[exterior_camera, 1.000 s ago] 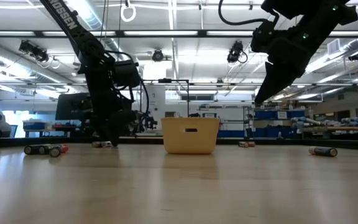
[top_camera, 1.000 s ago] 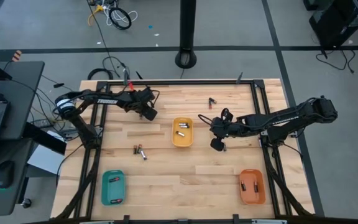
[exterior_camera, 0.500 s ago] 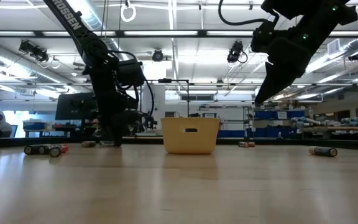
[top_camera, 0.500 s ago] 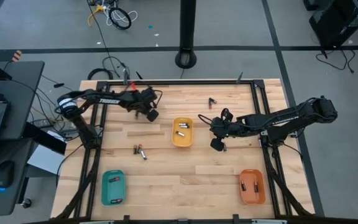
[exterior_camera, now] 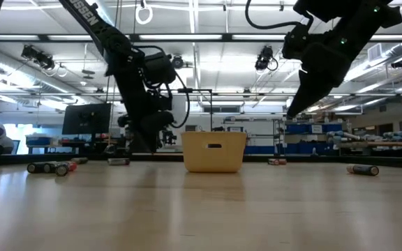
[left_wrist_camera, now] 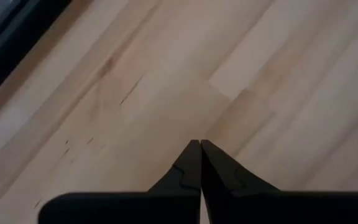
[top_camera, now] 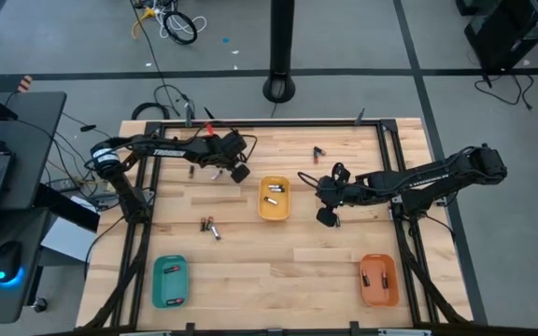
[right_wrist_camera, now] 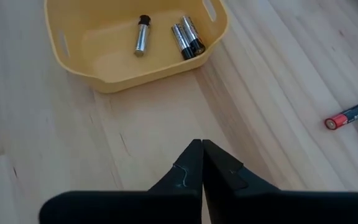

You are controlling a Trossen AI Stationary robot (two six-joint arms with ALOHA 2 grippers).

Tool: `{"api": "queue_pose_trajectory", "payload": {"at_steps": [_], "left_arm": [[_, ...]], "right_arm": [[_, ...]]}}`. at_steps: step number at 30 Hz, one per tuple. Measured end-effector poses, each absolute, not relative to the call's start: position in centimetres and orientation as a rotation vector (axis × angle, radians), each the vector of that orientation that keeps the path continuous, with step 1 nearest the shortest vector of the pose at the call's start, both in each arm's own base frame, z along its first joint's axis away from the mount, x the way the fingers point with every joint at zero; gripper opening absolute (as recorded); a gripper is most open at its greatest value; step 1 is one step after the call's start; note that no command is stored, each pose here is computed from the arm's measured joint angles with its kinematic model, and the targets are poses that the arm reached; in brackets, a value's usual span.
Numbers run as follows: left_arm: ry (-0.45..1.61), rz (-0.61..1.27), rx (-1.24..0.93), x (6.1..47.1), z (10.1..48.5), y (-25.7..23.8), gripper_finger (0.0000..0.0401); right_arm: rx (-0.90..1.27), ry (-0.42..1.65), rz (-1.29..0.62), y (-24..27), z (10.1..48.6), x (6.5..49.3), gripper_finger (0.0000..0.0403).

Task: Sort batteries
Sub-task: Put the silver battery into the yellow bin

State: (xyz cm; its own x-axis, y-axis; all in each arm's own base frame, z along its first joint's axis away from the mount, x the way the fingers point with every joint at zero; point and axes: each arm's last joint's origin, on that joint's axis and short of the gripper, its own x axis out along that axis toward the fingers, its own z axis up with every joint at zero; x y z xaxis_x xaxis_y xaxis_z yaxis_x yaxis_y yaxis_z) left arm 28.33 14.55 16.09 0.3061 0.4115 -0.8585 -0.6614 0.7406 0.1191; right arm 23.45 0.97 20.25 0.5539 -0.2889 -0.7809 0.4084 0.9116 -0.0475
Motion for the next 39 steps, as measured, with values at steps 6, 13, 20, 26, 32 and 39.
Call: {"api": "queue_pose_trajectory", "payload": {"at_steps": [6,13,20,26,32,39], "left_arm": [[1.189,0.645,-0.305,28.9,17.7,12.2,0.0028],[1.271,0.724,-0.246,28.7,17.2,9.4,0.0106],[1.29,0.746,-0.261,28.1,16.4,9.4,0.0181],[1.288,0.72,-0.292,27.4,14.9,9.1,0.0197],[1.286,0.731,-0.303,26.9,14.2,9.0,0.0182],[1.307,0.686,-0.29,26.7,13.9,8.8,0.0101]], "right_arm": [[0.147,0.904,-0.417,1.0,20.2,23.4,0.0033],[0.143,0.904,-0.415,1.0,20.2,23.4,0.0018],[0.142,0.905,-0.413,1.0,20.2,23.4,0.0018],[0.145,0.904,-0.415,1.0,20.2,23.4,0.0024],[0.142,0.904,-0.413,1.0,20.2,23.4,0.0012],[0.142,0.904,-0.413,1.0,20.2,23.4,0.0026]]}}
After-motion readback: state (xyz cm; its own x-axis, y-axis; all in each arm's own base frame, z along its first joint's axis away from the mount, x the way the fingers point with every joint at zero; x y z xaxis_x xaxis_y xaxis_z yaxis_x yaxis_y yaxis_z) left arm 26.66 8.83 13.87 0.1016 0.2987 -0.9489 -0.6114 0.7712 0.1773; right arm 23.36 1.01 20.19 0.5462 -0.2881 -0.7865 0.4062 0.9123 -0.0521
